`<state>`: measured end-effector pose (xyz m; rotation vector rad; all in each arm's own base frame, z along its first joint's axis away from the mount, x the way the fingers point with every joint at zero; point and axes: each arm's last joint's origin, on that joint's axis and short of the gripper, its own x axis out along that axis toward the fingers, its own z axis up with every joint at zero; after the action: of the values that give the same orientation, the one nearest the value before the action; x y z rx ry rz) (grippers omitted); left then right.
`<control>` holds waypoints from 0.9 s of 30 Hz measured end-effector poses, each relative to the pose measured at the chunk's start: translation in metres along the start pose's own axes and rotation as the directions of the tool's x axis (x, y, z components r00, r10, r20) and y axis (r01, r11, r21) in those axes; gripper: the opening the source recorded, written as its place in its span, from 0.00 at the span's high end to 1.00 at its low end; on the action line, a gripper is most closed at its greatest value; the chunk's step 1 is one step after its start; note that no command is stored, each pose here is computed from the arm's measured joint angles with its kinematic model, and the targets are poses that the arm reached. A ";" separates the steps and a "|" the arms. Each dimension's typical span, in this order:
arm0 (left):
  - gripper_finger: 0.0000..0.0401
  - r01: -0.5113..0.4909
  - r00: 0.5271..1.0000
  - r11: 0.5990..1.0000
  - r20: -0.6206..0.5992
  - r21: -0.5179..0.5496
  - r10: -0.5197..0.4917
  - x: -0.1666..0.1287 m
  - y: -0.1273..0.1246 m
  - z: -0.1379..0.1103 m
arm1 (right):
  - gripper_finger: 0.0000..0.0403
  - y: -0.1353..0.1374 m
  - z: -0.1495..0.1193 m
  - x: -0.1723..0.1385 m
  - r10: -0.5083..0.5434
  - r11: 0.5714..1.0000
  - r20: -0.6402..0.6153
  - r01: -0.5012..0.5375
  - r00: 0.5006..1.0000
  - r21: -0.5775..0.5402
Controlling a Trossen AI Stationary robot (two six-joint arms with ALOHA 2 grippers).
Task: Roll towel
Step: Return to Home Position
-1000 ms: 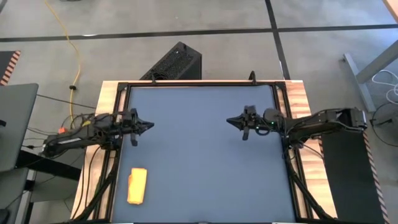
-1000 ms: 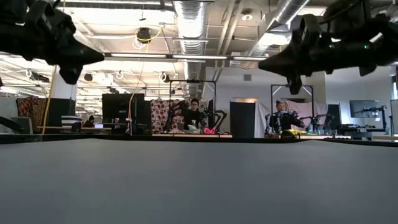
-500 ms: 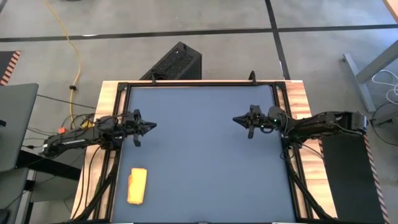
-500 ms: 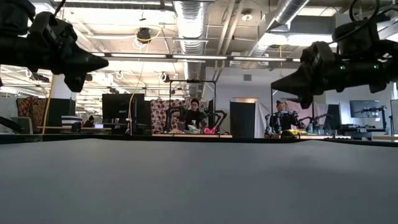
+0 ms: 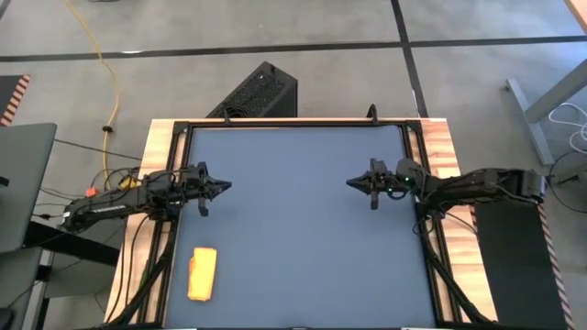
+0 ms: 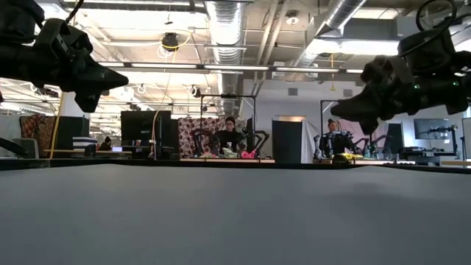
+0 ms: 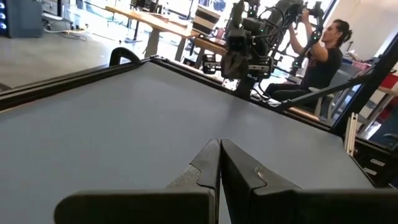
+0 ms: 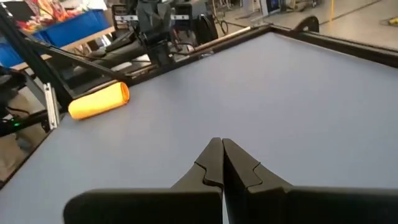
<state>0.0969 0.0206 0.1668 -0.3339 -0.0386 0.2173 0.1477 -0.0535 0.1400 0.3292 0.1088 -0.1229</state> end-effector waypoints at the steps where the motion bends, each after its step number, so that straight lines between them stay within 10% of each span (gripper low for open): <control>1: 1.00 0.000 1.000 1.000 0.000 0.002 0.000 0.000 0.000 0.000 | 0.96 0.000 0.000 0.000 0.004 1.000 0.000 -0.004 1.000 -0.004; 8: 1.00 -0.002 1.000 1.000 -0.004 0.004 0.002 0.000 0.000 0.000 | 0.96 -0.002 0.006 -0.010 0.063 0.997 -0.009 -0.063 0.998 0.035; 27: 1.00 -0.001 1.000 0.999 -0.016 0.033 0.002 0.000 0.000 0.000 | 0.96 0.021 0.006 -0.052 -0.196 0.980 0.087 0.197 0.977 0.000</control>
<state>0.0967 0.0205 0.1666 -0.3029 -0.0193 0.2163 0.0995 -0.0299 0.1588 0.3034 0.0553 -0.3323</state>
